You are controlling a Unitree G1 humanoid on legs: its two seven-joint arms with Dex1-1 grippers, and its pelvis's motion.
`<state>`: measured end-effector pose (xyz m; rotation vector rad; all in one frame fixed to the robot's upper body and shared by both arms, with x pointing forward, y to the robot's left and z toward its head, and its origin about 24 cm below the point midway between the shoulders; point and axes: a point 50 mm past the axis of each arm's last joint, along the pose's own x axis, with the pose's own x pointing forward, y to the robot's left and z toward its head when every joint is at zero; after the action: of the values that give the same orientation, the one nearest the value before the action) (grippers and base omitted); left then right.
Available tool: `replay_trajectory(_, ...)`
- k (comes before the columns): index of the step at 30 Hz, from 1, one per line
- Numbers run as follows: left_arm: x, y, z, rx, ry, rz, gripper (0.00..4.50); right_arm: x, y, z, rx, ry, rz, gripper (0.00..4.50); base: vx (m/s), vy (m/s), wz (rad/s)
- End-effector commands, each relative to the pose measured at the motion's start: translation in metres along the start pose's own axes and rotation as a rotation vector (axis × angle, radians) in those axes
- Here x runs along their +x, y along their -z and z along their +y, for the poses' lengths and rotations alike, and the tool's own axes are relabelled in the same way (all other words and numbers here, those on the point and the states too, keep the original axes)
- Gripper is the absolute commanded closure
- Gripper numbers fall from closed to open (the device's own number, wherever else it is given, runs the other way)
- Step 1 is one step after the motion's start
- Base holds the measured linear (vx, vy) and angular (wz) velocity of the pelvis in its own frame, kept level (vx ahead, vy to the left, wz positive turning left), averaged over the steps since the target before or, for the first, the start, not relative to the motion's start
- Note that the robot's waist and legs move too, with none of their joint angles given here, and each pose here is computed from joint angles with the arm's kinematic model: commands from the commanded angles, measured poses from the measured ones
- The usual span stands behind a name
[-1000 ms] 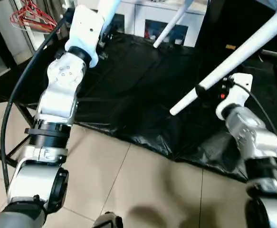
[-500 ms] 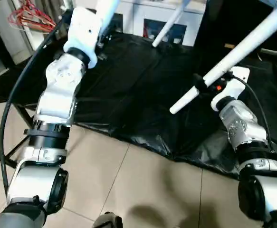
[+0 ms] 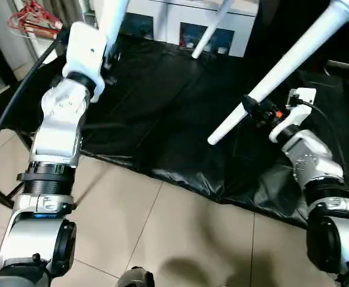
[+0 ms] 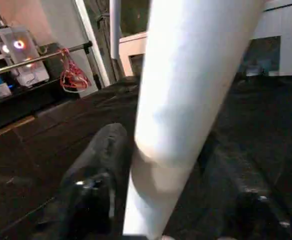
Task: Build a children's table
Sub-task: Flip table
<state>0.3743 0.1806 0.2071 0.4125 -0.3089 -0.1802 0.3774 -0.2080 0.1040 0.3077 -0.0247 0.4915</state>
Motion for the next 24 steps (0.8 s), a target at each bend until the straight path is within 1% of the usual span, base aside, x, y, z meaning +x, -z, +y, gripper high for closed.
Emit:
replay_trajectory(1,0.003,0.008,-0.039,0.011,0.183,0.025,2.90,0.016,-0.008,0.025,-0.059,-0.188,-0.030,2.48,0.000,0.000,0.00)
replay_trajectory(2,0.002,0.010,-0.040,0.012,0.187,0.029,2.91,0.015,-0.009,0.025,-0.064,-0.193,-0.031,2.69,0.000,0.000,0.00)
replay_trajectory(3,0.000,0.014,-0.041,0.015,0.199,0.039,2.91,0.013,-0.010,0.024,-0.089,-0.196,-0.029,2.69,0.000,0.000,0.00)
replay_trajectory(4,0.000,0.014,-0.041,0.015,0.199,0.039,2.91,0.013,-0.011,0.024,-0.091,-0.197,-0.029,2.73,0.000,0.000,0.00)
replay_trajectory(6,-0.002,0.020,-0.044,0.014,0.212,0.054,2.91,0.009,-0.013,0.023,-0.125,-0.196,-0.029,2.82,0.000,0.000,0.00)
replay_trajectory(7,-0.004,0.024,-0.046,0.013,0.219,0.064,2.91,0.006,-0.014,0.022,-0.146,-0.191,-0.029,2.94,0.000,0.000,0.00)
replay_trajectory(8,-0.004,0.025,-0.047,0.014,0.221,0.068,2.91,0.005,-0.014,0.022,-0.154,-0.191,-0.029,2.95,0.000,0.000,0.00)
replay_trajectory(11,-0.007,0.035,-0.054,0.014,0.242,0.098,2.91,-0.006,-0.019,0.017,-0.213,-0.155,-0.039,2.97,0.000,0.000,0.00)
replay_trajectory(15,-0.009,0.048,-0.069,0.000,0.282,0.132,2.91,-0.028,-0.023,0.012,-0.276,-0.061,-0.058,2.98,0.000,0.000,0.00)
replay_trajectory(17,-0.009,0.055,-0.083,-0.024,0.313,0.151,2.91,-0.047,-0.019,0.013,-0.305,0.019,-0.059,2.98,0.000,0.000,0.00)
replay_trajectory(19,-0.009,0.056,-0.088,-0.027,0.326,0.155,2.91,-0.053,-0.019,0.014,-0.312,0.038,-0.059,2.98,0.000,0.000,0.00)
replay_trajectory(20,-0.007,0.058,-0.095,-0.041,0.341,0.161,2.91,-0.062,-0.017,0.015,-0.316,0.079,-0.065,2.98,0.000,0.000,0.00)
replay_trajectory(21,-0.007,0.058,-0.096,-0.043,0.342,0.162,2.91,-0.063,-0.017,0.015,-0.316,0.083,-0.066,2.98,0.000,0.000,0.00)
replay_trajectory(22,-0.005,0.059,-0.102,-0.056,0.347,0.172,2.91,-0.068,-0.016,0.017,-0.317,0.120,-0.074,2.98,0.000,0.000,0.00)
replay_trajectory(24,-0.004,0.061,-0.104,-0.059,0.349,0.177,2.91,-0.071,-0.015,0.019,-0.317,0.138,-0.077,2.98,0.000,0.000,0.00)
